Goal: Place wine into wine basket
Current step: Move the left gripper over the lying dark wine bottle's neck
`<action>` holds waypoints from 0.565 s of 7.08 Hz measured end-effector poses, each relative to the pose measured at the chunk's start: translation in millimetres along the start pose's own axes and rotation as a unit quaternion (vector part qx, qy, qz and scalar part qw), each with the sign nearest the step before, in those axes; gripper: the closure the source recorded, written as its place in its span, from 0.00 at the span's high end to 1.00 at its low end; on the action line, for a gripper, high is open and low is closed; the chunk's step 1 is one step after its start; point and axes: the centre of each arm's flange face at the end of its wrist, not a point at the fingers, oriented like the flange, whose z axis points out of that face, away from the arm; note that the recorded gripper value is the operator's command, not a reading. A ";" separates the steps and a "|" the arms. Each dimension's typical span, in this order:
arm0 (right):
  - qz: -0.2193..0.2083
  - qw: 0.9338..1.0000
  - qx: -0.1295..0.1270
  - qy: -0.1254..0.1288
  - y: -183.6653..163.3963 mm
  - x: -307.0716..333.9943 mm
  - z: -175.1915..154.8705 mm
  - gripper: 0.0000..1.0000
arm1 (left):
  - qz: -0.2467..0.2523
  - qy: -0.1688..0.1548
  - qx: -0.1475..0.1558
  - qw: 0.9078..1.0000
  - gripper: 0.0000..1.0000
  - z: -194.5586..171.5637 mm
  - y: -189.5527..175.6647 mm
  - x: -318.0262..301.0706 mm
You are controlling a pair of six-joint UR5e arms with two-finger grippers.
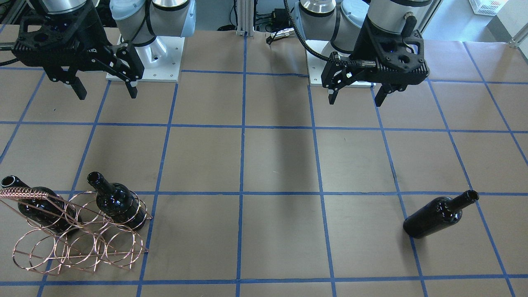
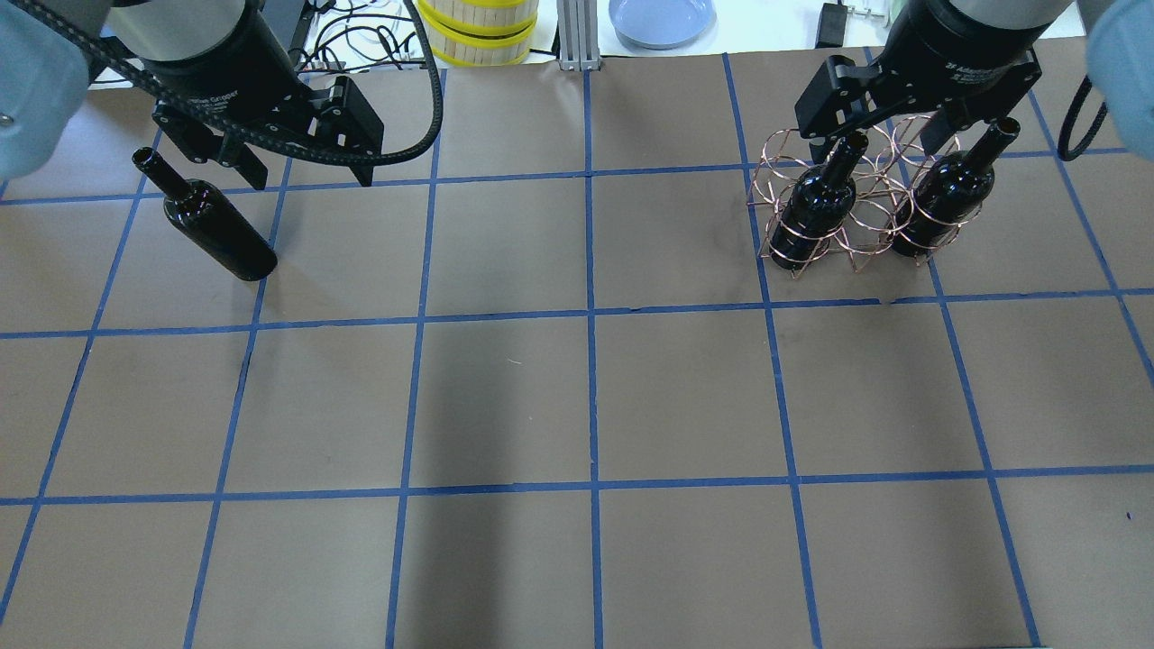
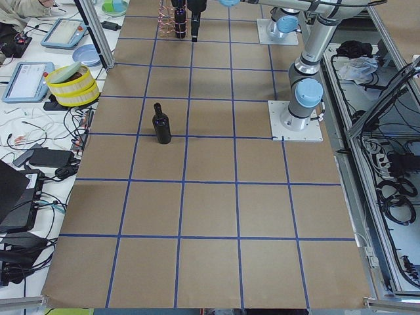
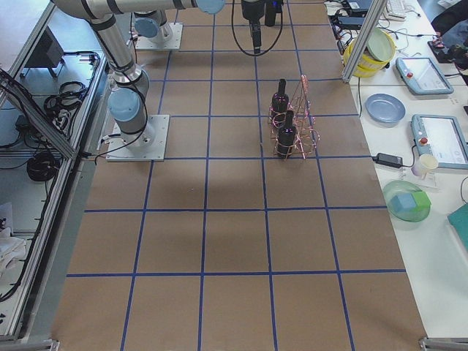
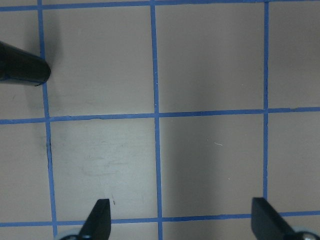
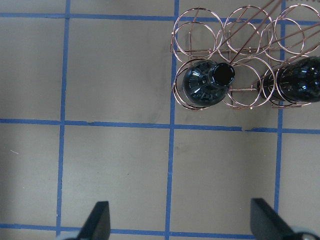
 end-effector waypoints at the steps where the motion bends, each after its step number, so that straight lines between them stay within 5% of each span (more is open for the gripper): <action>1: 0.000 1.000 0.000 0.000 0.0 0.0 0.0 1.00 | -0.001 0.002 0.000 1.000 1.00 0.1 -0.3 -0.3; 4: 0.000 1.000 0.000 0.000 0.0 0.0 0.1 1.00 | -0.001 0.003 -0.002 1.000 1.00 1.7 -1.1 -1.3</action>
